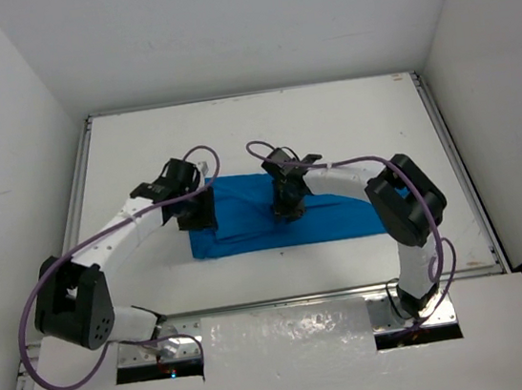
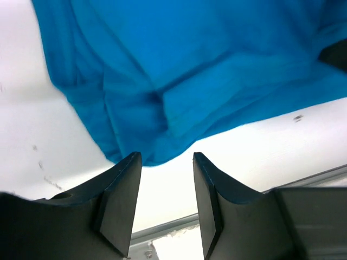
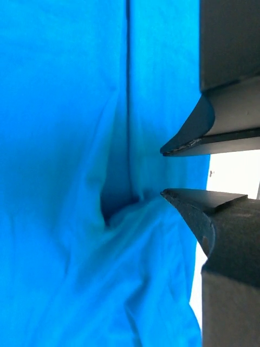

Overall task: Fold and stack the t-shirts
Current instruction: Fold the other side of the tshirt into a rectangle

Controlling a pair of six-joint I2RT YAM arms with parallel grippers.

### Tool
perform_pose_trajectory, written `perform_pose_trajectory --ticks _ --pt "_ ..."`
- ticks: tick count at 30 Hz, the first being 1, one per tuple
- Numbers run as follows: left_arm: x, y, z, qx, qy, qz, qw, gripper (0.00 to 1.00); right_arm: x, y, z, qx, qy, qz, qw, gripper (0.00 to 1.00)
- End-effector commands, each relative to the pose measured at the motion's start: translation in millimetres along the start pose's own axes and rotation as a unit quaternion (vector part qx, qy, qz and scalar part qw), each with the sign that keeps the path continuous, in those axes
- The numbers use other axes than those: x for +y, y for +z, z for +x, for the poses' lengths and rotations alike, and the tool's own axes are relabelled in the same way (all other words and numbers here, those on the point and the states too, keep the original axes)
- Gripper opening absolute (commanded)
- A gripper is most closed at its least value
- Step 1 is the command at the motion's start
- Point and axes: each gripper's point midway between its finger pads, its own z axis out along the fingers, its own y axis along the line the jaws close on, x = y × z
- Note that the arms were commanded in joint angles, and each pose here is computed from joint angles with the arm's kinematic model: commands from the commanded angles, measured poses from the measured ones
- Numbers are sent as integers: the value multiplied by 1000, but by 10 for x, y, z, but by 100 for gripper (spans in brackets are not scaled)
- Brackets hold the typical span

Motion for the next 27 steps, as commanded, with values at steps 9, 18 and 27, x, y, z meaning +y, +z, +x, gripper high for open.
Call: perform_pose_trajectory --ticks 9,18,27 --pt "-512 324 -472 -25 -8 114 993 34 655 -221 -337 -56 -21 -130 990 31" --pt "-242 621 -40 16 -25 71 997 34 500 48 -67 -6 -10 -112 994 31" --pt "20 727 171 65 -36 1 997 34 467 -89 -147 -11 -21 -89 996 32"
